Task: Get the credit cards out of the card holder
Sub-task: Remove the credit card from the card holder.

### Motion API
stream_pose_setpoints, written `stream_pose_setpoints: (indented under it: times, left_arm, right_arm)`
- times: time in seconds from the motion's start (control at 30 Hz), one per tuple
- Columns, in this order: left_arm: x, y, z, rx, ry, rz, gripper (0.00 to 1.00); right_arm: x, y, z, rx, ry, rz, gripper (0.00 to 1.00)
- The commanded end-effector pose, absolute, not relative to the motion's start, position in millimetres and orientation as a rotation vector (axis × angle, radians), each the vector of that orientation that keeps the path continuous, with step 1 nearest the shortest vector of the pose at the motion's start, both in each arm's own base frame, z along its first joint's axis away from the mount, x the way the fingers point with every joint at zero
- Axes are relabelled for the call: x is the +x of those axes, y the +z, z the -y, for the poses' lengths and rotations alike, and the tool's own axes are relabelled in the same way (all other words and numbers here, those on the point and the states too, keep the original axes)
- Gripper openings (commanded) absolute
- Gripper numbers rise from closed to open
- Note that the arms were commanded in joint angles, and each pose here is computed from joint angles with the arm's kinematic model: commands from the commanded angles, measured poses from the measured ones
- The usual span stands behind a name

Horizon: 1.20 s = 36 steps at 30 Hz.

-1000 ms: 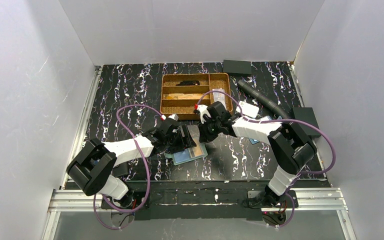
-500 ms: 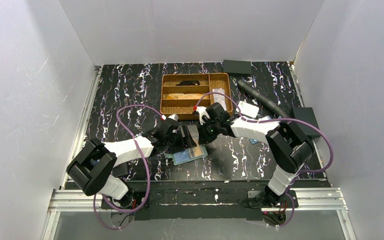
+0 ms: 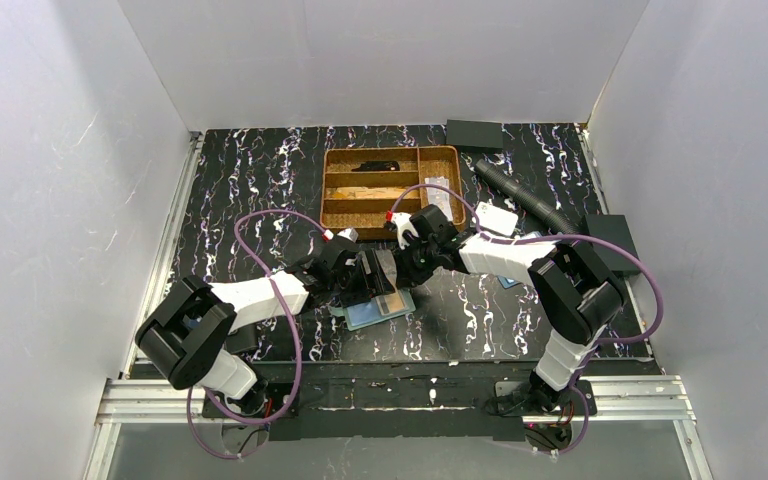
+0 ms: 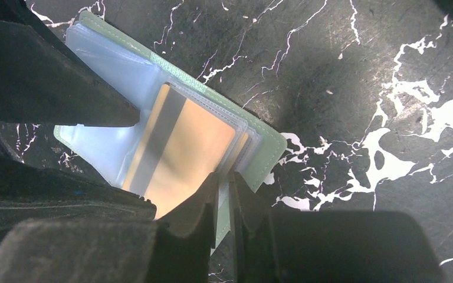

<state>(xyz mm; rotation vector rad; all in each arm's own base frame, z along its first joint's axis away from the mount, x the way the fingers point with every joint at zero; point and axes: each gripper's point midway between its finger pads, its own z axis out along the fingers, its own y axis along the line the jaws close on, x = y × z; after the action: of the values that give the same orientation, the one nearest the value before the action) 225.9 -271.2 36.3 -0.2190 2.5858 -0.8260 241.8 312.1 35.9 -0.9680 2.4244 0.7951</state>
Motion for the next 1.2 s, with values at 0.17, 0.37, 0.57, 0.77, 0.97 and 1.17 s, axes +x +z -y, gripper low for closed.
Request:
stream_pose_setpoints:
  times: [0.17,0.37,0.57,0.77,0.97,1.17]
  left_arm:
    - [206,3,253,-0.242,-0.707,-2.701,0.69]
    - [206,3,253,-0.244,-0.704,-2.701,0.69]
    - [204,0,252,-0.245,-0.698,-2.709,0.69]
    - [203,-2,251,-0.246,-0.693,-2.713,0.69]
    - [202,-3,250,-0.247,-0.691,-2.715,0.69]
    - [203,-4,251,-0.246,-0.696,-2.716,0.69]
  right_arm:
    - [246,42,-307,-0.971,0.725,-2.402,0.23]
    - [244,40,-309,-0.976,0.739,-2.41,0.19]
    - [243,41,-308,-0.977,0.746,-2.406,0.12]
    - [243,44,-308,-0.978,0.75,-2.398,0.09]
    - [242,44,-308,-0.98,0.752,-2.396,0.07]
    - [238,38,-308,-0.99,0.767,-2.409,0.06]
